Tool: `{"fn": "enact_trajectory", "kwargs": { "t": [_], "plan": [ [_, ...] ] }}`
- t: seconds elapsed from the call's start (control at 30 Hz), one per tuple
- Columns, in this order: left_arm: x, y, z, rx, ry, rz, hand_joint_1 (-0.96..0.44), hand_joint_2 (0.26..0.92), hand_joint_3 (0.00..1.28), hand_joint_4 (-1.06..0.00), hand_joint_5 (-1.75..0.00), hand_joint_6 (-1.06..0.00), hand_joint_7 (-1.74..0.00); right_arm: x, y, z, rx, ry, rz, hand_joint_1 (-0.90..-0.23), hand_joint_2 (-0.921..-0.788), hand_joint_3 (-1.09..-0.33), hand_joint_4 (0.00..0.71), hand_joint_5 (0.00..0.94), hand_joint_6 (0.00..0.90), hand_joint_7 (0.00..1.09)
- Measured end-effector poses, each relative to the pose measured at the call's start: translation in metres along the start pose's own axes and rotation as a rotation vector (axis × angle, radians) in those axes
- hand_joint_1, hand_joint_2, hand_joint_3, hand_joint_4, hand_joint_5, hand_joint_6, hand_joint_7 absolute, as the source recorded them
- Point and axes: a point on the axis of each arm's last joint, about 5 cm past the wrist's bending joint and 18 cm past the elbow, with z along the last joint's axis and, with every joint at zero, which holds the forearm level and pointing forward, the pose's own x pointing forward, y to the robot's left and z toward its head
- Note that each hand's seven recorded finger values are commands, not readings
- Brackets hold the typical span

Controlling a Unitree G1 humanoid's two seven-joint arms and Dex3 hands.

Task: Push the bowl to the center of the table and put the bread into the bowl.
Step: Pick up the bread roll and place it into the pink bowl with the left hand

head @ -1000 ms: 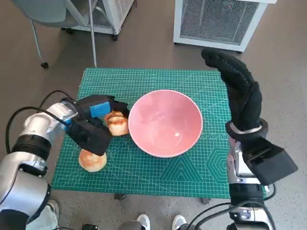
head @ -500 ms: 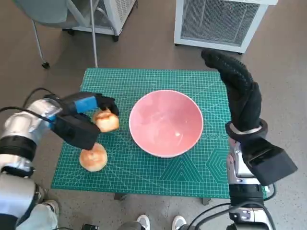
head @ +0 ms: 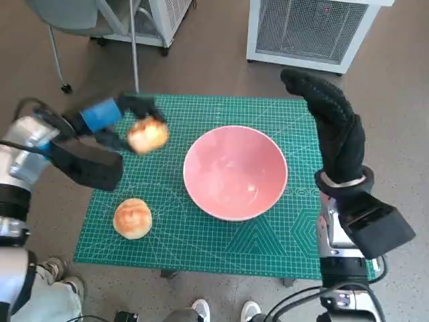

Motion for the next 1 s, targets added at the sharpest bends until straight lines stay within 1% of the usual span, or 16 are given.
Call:
{"fn": "enact_trajectory", "kwargs": {
  "t": [0.1,0.2,0.33,0.53,0.63,0.8,1.0],
  "plan": [
    [0.005,0.008,0.010,0.013,-0.076,0.064,0.00,0.920,0.06,-0.70,-1.10,-0.64,-1.20,0.0000,0.000,0.000,0.001,0.000,0.000,-0.664,-0.921,-0.847,0.261,0.000,-0.001,0.66],
    [0.012,0.009,0.023,0.017,-0.156,0.102,0.00,0.920,0.06,-0.70,-1.10,-0.65,-1.21,-0.0001,0.000,0.000,0.001,0.000,0.000,-0.664,-0.921,-0.846,0.261,0.000,-0.001,0.66],
    [0.021,0.005,0.041,0.011,-0.261,0.118,0.00,0.920,0.07,-0.67,-1.09,-0.65,-1.23,-0.0001,0.000,0.000,0.001,0.000,0.000,-0.660,-0.921,-0.847,0.261,0.000,-0.001,0.66],
    [0.036,-0.007,0.061,-0.007,-0.366,0.114,0.00,0.920,0.07,-0.67,-1.10,-0.65,-1.23,-0.0001,0.000,0.000,0.001,0.000,0.001,-0.662,-0.921,-0.848,0.261,0.000,-0.001,0.66],
    [0.043,-0.016,0.070,-0.001,-0.402,0.096,0.00,0.920,0.07,-0.67,-1.10,-0.65,-1.23,-0.0001,-0.001,0.000,0.000,-0.001,0.002,-0.665,-0.921,-0.846,0.261,0.000,-0.001,0.66],
    [0.055,-0.033,0.083,0.034,-0.440,0.010,0.00,0.920,0.07,-0.69,-1.10,-0.63,-1.22,0.0001,-0.002,0.001,0.004,-0.004,0.001,-0.666,-0.921,-0.844,0.261,0.000,-0.001,0.66],
    [0.063,-0.046,0.089,0.066,-0.437,-0.061,0.00,0.920,0.07,-0.70,-1.12,-0.61,-1.22,-0.0003,-0.003,0.003,0.001,-0.007,0.002,-0.669,-0.921,-0.843,0.260,0.000,-0.001,0.66]
  ]
}}
